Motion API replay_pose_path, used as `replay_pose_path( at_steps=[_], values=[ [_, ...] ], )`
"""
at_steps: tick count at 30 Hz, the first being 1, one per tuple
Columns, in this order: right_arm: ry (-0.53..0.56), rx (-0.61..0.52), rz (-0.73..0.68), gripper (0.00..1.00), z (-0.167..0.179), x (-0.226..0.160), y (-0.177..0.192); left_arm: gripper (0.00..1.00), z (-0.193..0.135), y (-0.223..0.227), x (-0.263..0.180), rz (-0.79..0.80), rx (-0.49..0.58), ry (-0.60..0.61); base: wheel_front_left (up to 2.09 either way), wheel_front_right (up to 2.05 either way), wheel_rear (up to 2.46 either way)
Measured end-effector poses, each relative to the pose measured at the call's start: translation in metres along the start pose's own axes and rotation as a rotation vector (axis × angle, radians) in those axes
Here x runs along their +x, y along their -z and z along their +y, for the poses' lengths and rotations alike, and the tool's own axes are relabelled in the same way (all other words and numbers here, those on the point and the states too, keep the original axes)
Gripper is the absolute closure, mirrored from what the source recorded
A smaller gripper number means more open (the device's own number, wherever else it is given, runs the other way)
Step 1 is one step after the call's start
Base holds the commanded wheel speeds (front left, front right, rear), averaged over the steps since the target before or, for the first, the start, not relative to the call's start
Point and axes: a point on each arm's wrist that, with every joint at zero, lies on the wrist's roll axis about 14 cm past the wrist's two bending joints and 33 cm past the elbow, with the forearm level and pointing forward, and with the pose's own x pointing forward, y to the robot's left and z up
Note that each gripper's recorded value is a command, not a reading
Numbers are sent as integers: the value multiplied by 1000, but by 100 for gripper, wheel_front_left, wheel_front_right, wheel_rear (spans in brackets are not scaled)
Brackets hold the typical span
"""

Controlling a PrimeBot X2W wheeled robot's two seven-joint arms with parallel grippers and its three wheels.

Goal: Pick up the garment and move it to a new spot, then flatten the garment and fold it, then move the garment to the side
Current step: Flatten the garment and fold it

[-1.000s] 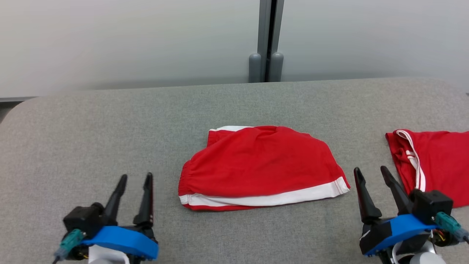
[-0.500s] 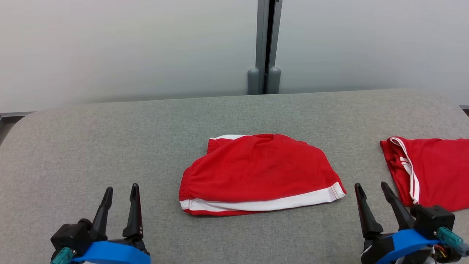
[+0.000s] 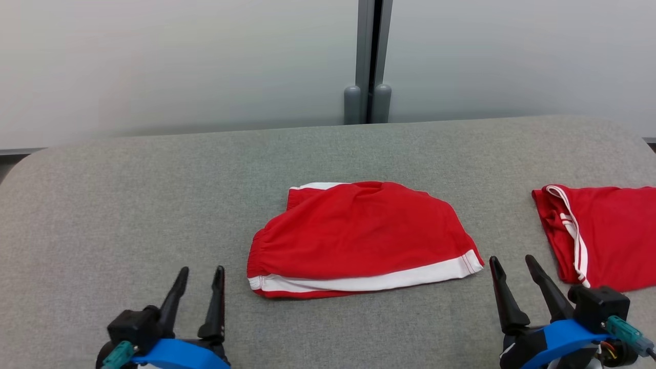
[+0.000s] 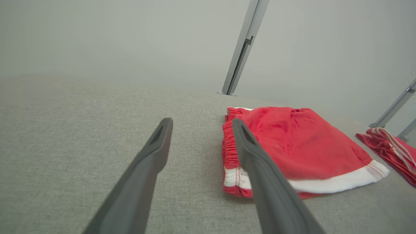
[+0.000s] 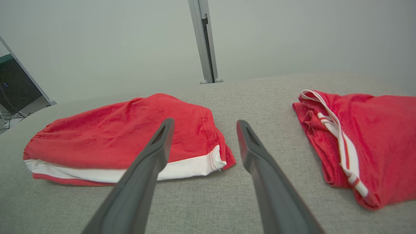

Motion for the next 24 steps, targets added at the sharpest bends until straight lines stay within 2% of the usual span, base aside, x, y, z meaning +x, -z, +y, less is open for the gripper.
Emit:
replay_pose_path(
  at_steps=[11,18,19,20,24],
  values=[
    [-3,7,26,0,1,6,10,0,-16,62,17,243,7,63,0,0,0],
    [3,11,29,0,-1,9,11,0,-24,80,27,317,-7,86,0,0,0],
    [3,11,30,0,-1,9,12,71,-24,81,27,323,-6,88,0,0,0],
    [4,11,32,0,-1,9,12,99,-24,82,28,324,-6,90,0,0,0],
    [6,11,38,0,-2,10,13,100,-20,83,29,320,-19,75,0,0,0]
  ],
)
